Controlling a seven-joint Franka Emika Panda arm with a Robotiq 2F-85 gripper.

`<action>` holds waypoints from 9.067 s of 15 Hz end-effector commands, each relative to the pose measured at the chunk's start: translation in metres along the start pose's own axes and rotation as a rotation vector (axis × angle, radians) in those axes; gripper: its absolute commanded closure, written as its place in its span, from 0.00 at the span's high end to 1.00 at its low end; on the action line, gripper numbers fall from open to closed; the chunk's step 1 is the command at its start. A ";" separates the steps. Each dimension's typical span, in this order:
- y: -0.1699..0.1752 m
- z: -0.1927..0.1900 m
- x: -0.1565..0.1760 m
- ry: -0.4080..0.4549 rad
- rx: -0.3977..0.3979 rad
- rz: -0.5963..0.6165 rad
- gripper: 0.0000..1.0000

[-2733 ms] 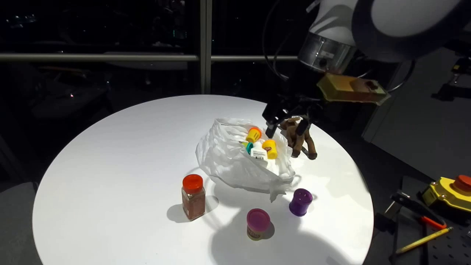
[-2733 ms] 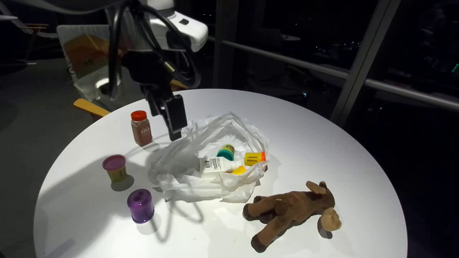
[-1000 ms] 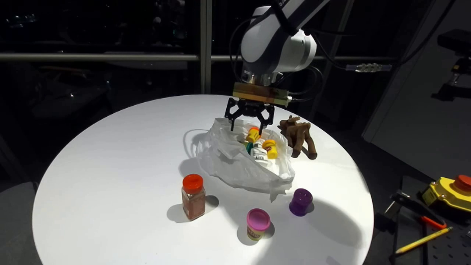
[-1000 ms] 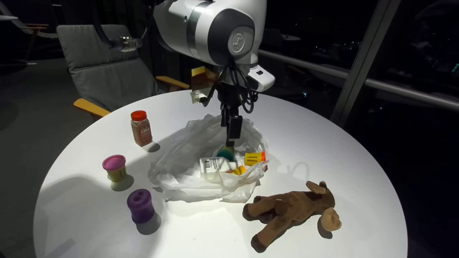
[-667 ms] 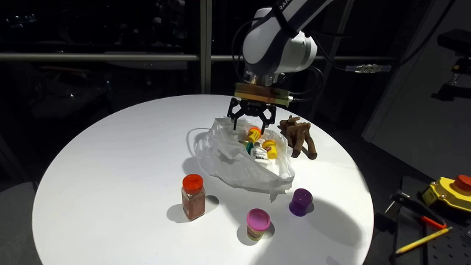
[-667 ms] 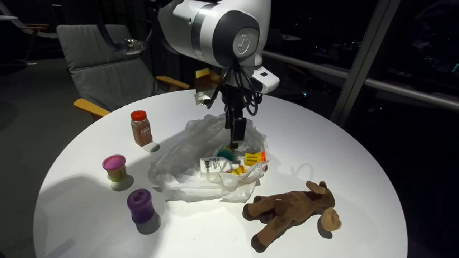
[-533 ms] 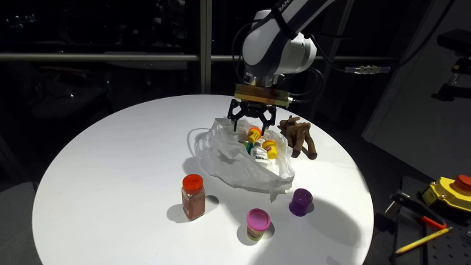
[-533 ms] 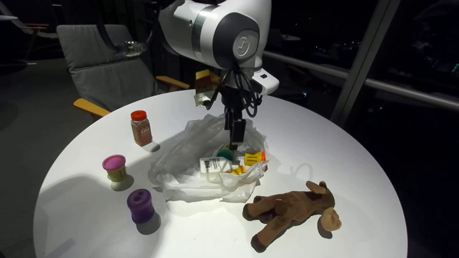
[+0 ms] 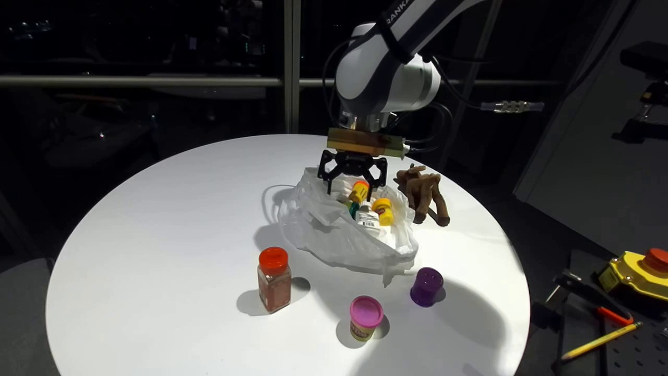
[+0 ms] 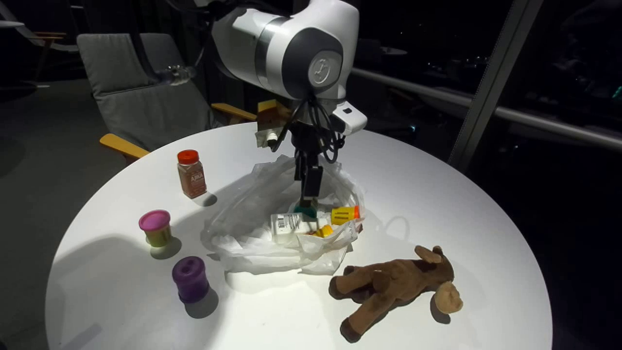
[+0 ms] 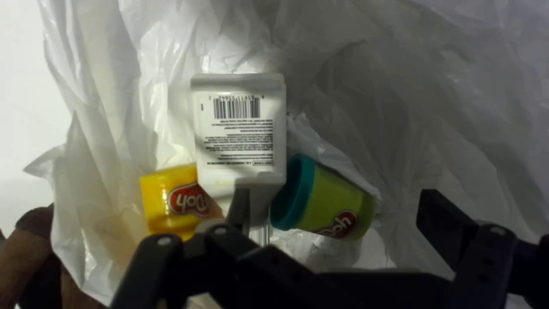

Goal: Pick up the objects from the plastic and put them on the table

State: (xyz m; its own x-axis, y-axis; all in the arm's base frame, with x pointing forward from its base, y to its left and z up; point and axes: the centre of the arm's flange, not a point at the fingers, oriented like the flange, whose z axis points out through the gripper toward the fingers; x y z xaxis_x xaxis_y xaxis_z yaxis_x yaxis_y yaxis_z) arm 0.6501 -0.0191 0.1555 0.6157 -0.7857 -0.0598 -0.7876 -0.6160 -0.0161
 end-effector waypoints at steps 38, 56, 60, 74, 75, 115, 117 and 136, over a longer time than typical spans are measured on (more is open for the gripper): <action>-0.037 0.038 0.033 0.099 -0.007 0.235 0.66; 0.116 0.006 -0.053 0.297 0.170 0.313 0.33; 0.146 -0.027 -0.081 0.318 0.306 0.317 0.33; 0.246 -0.019 -0.086 0.295 0.152 0.352 0.33; 0.245 -0.010 -0.079 0.291 0.143 0.346 0.33; 0.161 -0.058 -0.105 0.338 0.190 0.023 1.00; 0.138 -0.059 -0.104 0.339 0.223 -0.017 1.00; 0.082 0.007 -0.011 0.315 0.239 0.168 1.00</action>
State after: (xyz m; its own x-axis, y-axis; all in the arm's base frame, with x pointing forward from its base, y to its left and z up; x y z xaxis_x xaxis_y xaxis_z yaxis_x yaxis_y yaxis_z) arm 0.5515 -0.0495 0.1630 0.4711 -0.8517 0.2297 -0.8206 -0.5186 -0.2400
